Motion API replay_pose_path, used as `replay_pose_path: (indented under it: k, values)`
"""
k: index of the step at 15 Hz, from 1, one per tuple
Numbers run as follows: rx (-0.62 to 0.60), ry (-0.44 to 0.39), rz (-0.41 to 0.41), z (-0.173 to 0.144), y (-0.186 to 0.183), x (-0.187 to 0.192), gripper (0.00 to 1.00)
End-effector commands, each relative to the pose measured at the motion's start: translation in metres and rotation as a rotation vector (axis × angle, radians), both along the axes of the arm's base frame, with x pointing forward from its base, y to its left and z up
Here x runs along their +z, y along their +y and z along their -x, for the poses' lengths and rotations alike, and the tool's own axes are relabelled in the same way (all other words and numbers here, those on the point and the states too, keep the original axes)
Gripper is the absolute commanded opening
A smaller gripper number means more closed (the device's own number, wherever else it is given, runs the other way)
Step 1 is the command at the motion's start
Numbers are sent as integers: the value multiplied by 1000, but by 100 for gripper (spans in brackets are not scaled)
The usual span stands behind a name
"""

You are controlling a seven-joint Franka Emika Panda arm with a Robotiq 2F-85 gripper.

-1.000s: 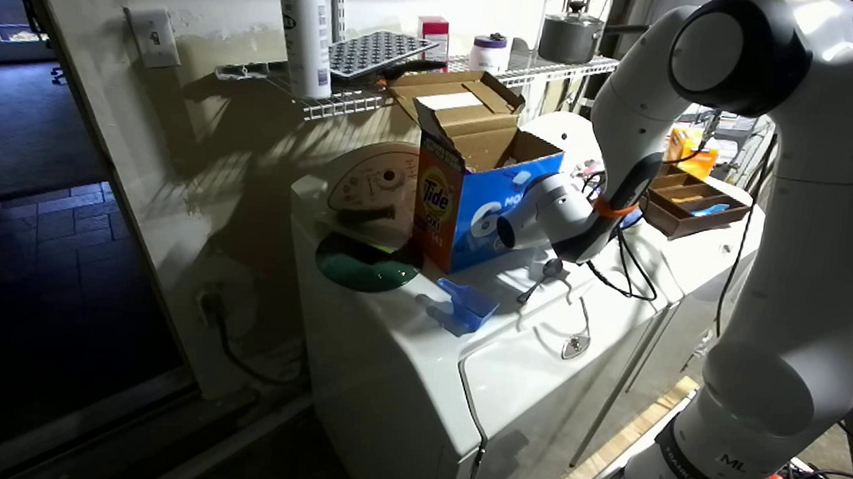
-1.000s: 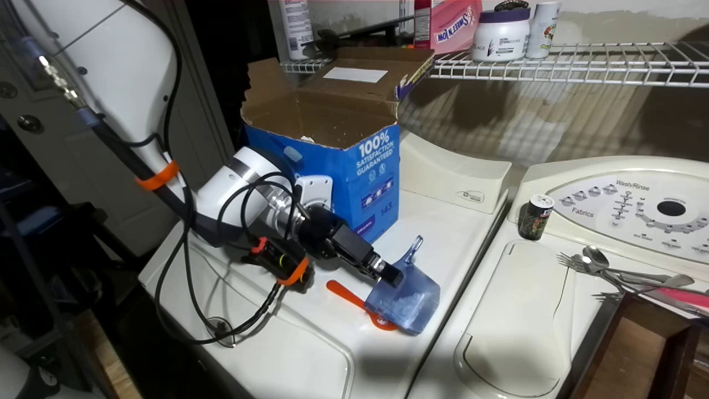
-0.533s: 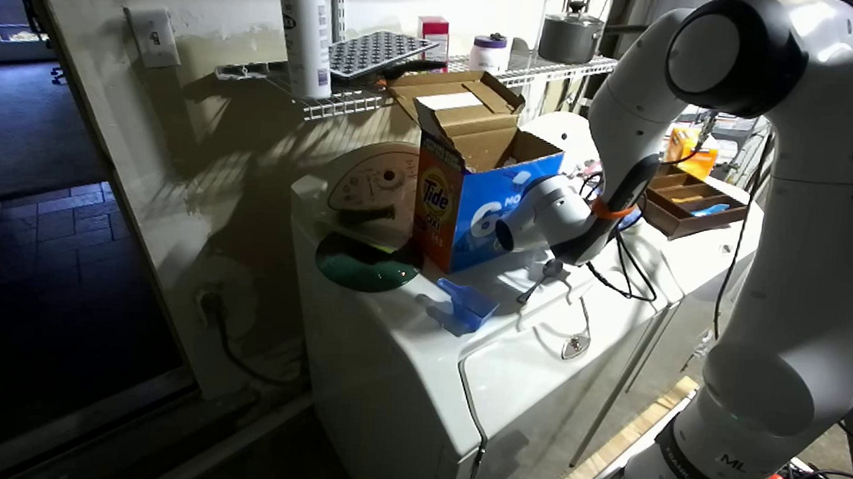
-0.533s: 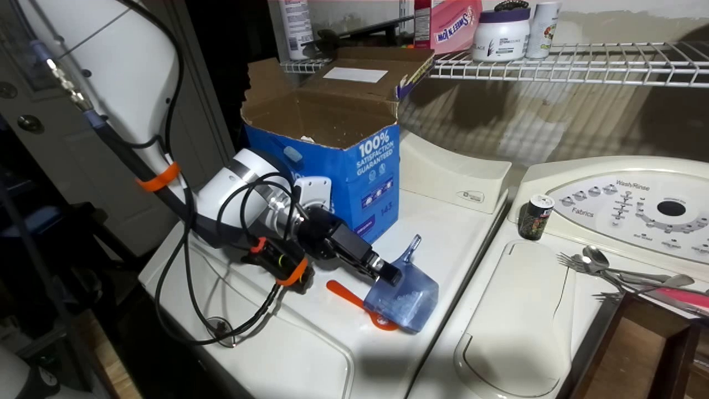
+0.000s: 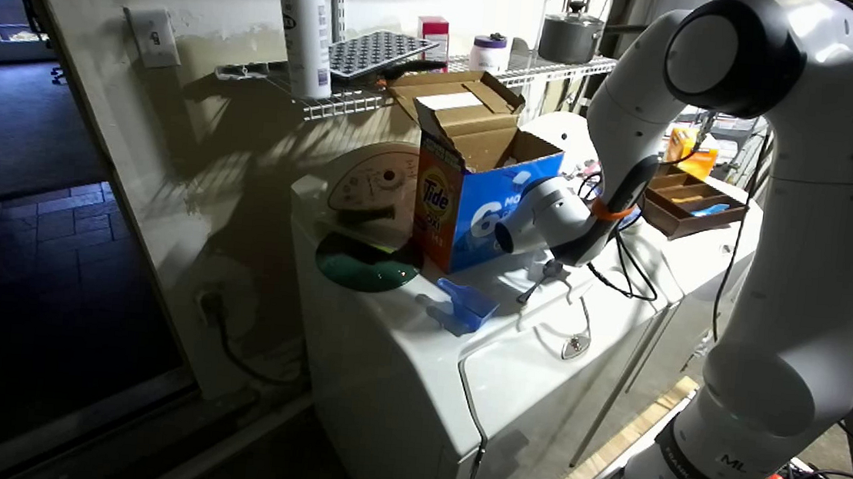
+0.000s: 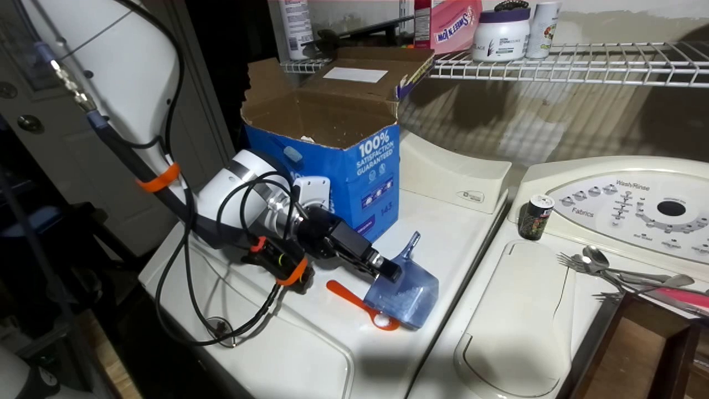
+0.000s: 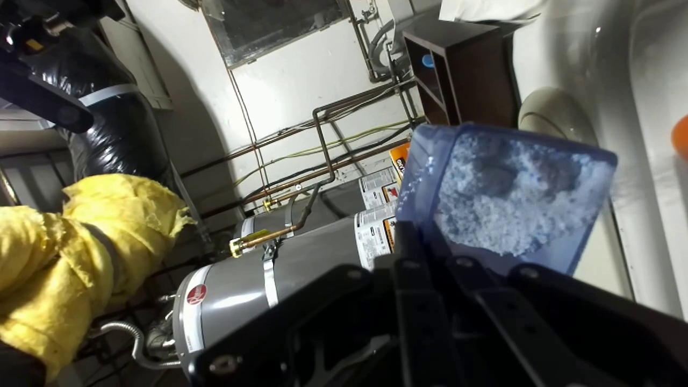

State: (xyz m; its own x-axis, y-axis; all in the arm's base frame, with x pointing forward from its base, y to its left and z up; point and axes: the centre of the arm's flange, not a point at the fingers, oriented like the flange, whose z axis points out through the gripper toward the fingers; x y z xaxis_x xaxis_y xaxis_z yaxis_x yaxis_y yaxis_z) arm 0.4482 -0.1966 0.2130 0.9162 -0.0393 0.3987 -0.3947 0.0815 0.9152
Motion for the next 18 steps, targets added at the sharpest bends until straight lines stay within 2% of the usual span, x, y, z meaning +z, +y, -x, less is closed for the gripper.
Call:
replay_pose_path:
  k: [1,18]
  values:
    - [15,-6,16,0,1,-3,1]
    - [-61,-75,-118,-4,-15,13,1]
